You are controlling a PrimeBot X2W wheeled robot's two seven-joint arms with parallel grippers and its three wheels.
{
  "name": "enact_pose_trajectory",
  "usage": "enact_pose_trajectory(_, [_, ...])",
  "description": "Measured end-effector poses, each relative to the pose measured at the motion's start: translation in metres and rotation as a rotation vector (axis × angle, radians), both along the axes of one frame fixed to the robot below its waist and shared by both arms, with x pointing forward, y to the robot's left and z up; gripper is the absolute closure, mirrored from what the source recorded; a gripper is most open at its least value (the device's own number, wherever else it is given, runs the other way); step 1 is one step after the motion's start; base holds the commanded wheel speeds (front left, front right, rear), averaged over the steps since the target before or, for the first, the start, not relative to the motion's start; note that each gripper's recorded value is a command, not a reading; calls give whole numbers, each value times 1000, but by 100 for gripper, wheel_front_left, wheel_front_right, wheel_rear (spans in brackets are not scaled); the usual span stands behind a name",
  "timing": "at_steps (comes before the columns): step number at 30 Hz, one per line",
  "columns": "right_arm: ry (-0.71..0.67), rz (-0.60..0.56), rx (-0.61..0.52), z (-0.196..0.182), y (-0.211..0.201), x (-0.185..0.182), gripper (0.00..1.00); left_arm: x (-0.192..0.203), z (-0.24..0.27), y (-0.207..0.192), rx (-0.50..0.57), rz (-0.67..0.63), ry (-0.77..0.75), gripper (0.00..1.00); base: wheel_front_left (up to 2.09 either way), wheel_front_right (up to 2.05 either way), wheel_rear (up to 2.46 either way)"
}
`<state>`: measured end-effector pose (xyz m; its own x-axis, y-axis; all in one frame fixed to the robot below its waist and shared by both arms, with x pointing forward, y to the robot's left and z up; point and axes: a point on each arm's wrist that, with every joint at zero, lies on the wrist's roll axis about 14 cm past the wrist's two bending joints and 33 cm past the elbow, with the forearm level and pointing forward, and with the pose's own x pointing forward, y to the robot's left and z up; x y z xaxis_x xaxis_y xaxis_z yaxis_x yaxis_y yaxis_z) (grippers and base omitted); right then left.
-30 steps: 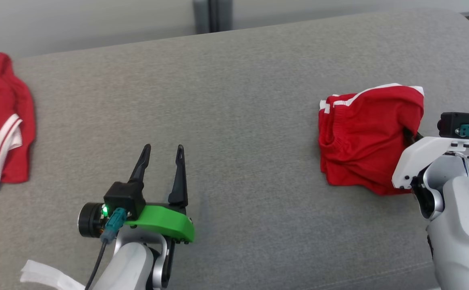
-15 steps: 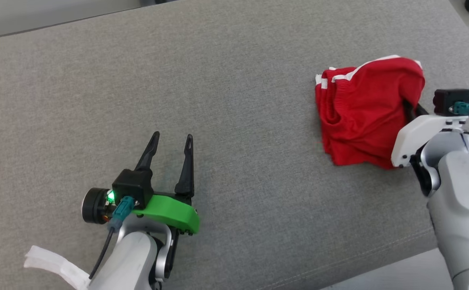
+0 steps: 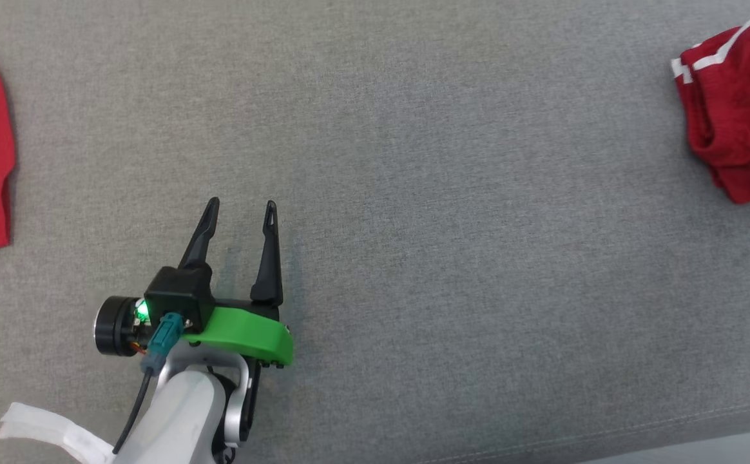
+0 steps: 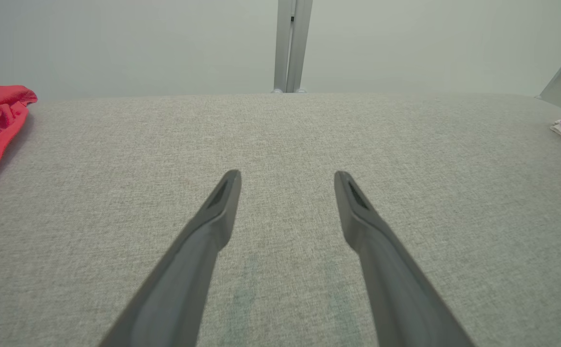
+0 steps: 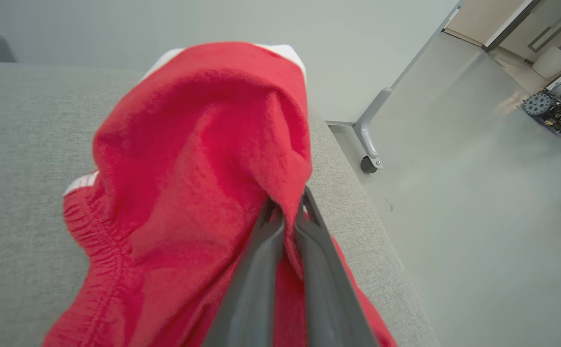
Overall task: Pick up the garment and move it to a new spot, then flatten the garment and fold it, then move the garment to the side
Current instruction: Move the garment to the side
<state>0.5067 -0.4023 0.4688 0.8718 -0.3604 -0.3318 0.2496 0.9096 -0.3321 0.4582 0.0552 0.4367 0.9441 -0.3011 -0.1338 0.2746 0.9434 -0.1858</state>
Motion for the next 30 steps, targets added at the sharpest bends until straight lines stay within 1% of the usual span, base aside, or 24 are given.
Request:
enact_pose_trajectory(5, [30, -34, -38, -4, -19, 8, 100, -3, -12, 11, 10, 28, 33, 0, 0, 0, 0])
enact_pose_trajectory(6, [35, -41, -43, -5, -22, 10, 95, -3, -14, 13, 13, 31, 38, 0, 0, 0, 0])
enact_pose_trajectory(7, [37, -47, -51, -5, -25, 11, 15, -3, -16, 14, 14, 34, 44, 0, 0, 0, 0])
enact_pose_trajectory(8, [36, -47, -63, -4, -27, 12, 0, -3, -18, 14, 16, 35, 50, 0, 0, 0, 0])
enact_pose_trajectory(13, [-21, -39, -109, 9, -31, 22, 0, -4, -23, 11, 14, 26, 65, 0, 0, 0, 0])
enact_pose_trajectory(18, [-60, -5, -106, 16, -17, 28, 0, -4, -20, 9, 10, 21, 58, 0, 0, 0, 0])
enact_pose_trajectory(23, [-92, 61, -75, 22, 13, 33, 0, -3, -3, 8, -11, 30, 10, 0, 0, 0, 0])
enact_pose_trajectory(28, [-135, 174, -78, 39, 52, 38, 0, -1, 21, 13, -53, 65, -42, 0, 0, 0, 0])
enact_pose_trajectory(30, [-161, 218, -60, 45, 72, 37, 0, -2, 30, 17, -57, 83, -67, 0, 0, 0, 0])
